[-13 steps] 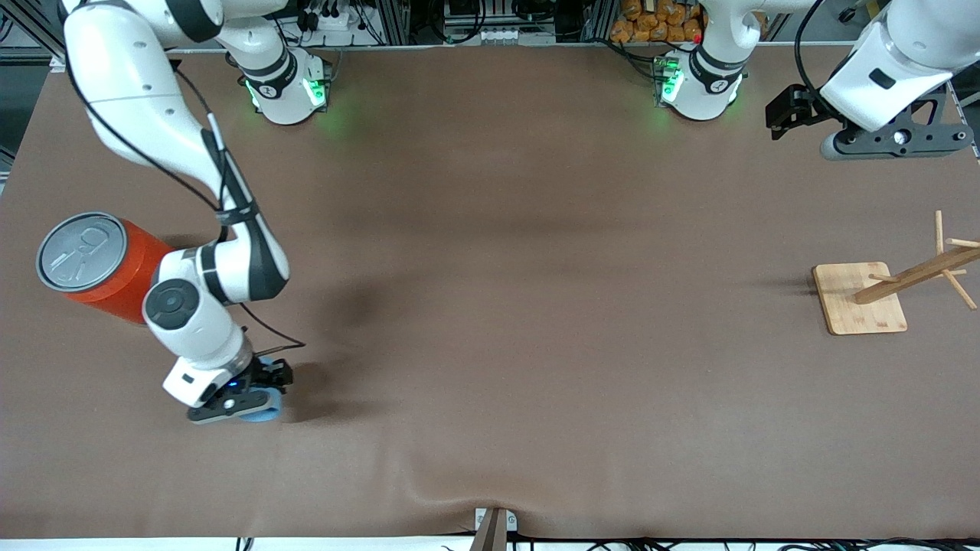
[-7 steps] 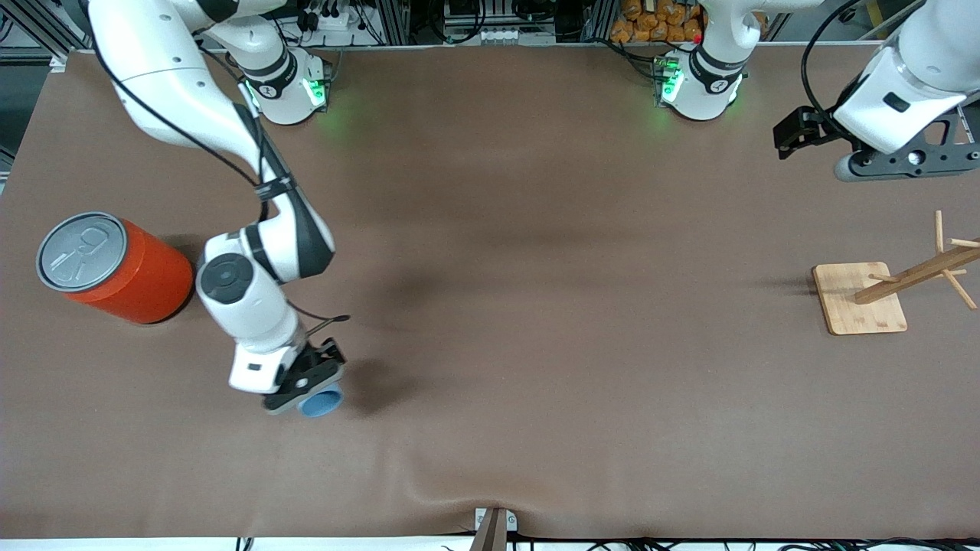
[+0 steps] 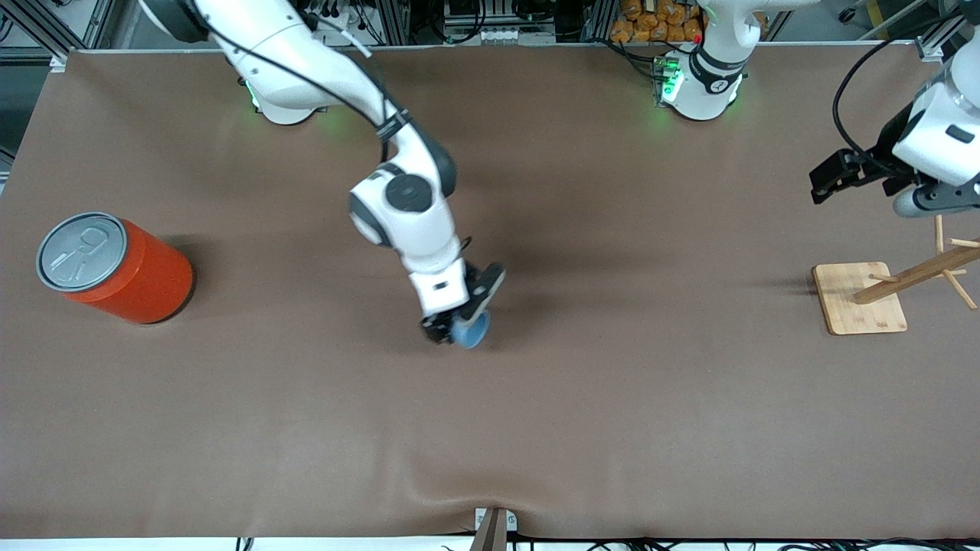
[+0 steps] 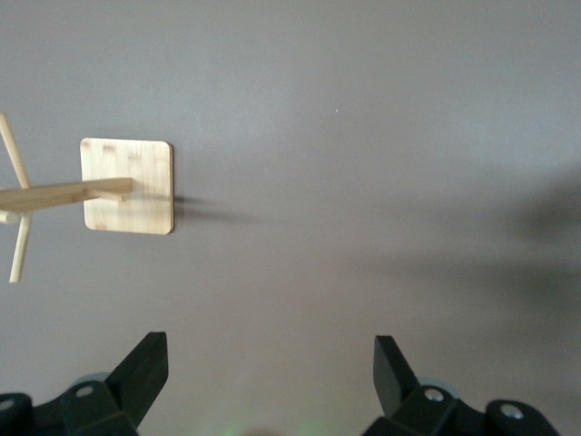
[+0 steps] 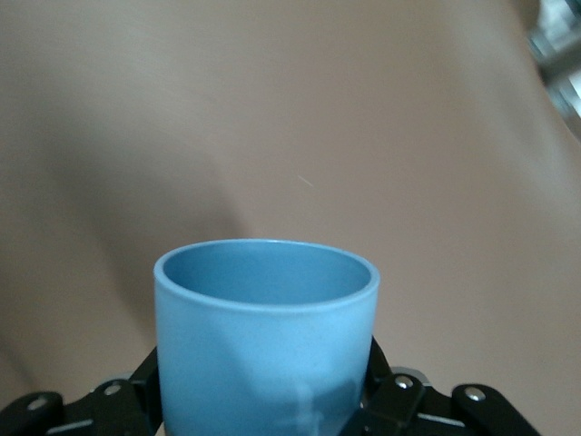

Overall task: Flip cup
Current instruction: 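Lift the blue cup and carry it to the table middle, then hold the cup with the right gripper while the left gripper approaches it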

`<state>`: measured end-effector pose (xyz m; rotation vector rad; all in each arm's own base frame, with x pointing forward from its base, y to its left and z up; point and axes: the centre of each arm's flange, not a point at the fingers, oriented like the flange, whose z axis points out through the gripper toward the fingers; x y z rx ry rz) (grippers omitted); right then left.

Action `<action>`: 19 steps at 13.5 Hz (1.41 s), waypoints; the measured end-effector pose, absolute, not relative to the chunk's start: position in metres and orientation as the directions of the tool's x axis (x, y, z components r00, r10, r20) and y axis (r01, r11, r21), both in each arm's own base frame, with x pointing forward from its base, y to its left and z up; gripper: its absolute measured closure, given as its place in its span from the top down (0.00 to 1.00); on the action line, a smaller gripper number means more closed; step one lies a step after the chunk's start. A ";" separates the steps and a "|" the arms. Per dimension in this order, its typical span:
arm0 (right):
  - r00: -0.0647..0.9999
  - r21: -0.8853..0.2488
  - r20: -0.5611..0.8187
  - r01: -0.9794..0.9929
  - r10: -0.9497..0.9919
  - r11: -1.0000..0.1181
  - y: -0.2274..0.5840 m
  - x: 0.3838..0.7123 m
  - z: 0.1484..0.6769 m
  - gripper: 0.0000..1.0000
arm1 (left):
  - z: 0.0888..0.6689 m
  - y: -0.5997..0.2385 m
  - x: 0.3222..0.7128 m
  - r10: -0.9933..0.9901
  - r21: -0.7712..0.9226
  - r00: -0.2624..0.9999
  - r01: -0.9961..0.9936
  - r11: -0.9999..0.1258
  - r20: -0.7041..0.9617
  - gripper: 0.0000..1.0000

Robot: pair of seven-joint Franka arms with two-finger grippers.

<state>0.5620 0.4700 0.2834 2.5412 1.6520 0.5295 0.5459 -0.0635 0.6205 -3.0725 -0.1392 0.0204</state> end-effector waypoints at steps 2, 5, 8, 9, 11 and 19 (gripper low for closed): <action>0.228 0.308 0.209 0.908 0.951 -0.285 0.504 0.532 0.272 0.81 | 0.607 -0.062 0.549 0.092 -0.065 0.996 0.091 -0.994 -0.012 1.00; 0.099 0.359 0.145 0.922 0.984 -0.145 0.516 0.517 0.259 0.81 | 0.580 -0.058 0.550 0.132 0.055 0.989 0.135 -0.989 -0.065 1.00; 0.050 0.348 0.101 0.934 0.994 -0.082 0.513 0.516 0.230 0.81 | 0.529 -0.032 0.560 0.174 0.143 0.983 0.180 -0.973 -0.057 1.00; 0.045 0.342 0.095 0.937 0.994 -0.075 0.513 0.514 0.221 0.81 | 0.509 -0.032 0.561 0.179 0.146 0.982 0.187 -0.971 -0.068 1.00; 0.041 0.331 0.089 0.941 0.995 -0.068 0.513 0.512 0.208 0.81 | 0.470 -0.039 0.563 0.182 0.164 0.977 0.198 -0.966 -0.110 1.00; 0.026 0.323 0.115 0.945 0.993 -0.062 0.514 0.509 0.182 0.81 | 0.356 -0.083 0.557 0.201 0.362 0.952 0.275 -0.891 -0.229 1.00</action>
